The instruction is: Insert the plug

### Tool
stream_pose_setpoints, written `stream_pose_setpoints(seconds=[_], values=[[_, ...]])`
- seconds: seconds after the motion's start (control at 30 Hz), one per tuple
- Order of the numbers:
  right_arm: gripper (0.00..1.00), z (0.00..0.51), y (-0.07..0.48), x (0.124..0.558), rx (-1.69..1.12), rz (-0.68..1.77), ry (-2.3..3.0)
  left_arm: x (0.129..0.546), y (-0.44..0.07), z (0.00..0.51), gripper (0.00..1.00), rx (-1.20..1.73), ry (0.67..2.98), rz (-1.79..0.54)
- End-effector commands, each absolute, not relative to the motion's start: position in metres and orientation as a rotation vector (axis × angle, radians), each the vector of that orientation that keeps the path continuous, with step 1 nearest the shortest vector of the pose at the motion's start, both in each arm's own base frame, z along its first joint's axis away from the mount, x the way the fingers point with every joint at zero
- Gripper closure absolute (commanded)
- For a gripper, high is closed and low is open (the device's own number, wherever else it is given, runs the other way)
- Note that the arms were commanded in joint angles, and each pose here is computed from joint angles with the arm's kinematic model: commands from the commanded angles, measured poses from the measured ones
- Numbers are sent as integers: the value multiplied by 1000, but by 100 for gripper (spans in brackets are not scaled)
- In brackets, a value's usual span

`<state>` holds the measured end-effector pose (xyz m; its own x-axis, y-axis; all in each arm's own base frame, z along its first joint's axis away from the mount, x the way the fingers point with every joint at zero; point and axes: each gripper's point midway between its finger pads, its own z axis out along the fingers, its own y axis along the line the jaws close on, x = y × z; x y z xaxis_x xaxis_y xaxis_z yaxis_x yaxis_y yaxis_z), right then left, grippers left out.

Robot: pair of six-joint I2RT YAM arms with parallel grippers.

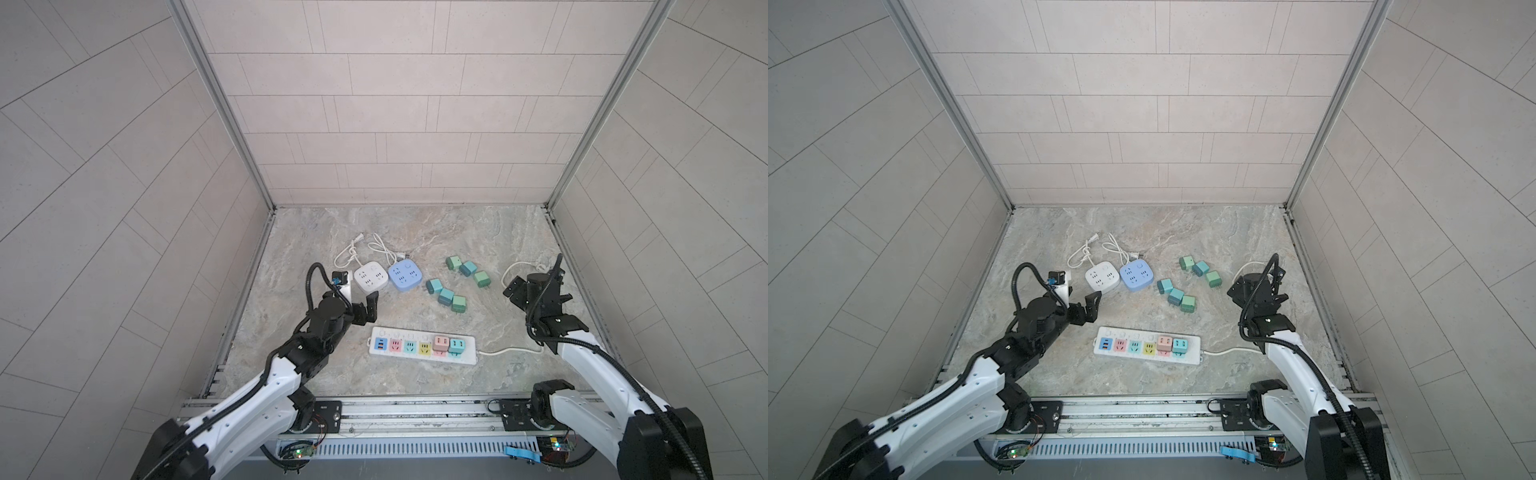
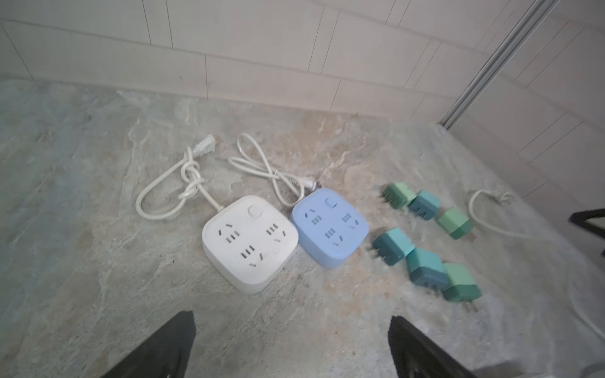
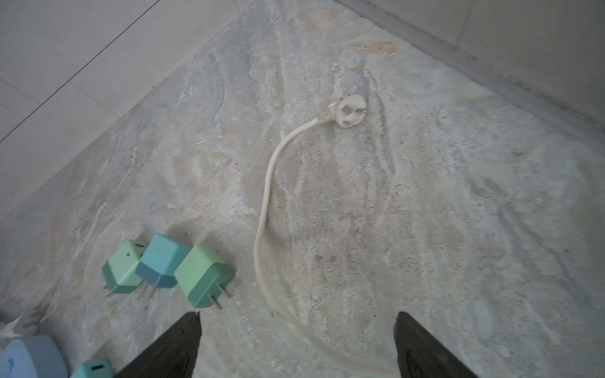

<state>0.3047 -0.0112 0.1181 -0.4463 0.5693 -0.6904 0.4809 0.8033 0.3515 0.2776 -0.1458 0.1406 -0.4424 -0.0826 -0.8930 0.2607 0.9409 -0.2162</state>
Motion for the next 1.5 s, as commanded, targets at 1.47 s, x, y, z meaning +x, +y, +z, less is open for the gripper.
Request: stream_pose_setpoints(seconds=[1.47], values=[[40,13,147,313,-2,-71,2706,288,-190,220,0,-393,1928,-874]])
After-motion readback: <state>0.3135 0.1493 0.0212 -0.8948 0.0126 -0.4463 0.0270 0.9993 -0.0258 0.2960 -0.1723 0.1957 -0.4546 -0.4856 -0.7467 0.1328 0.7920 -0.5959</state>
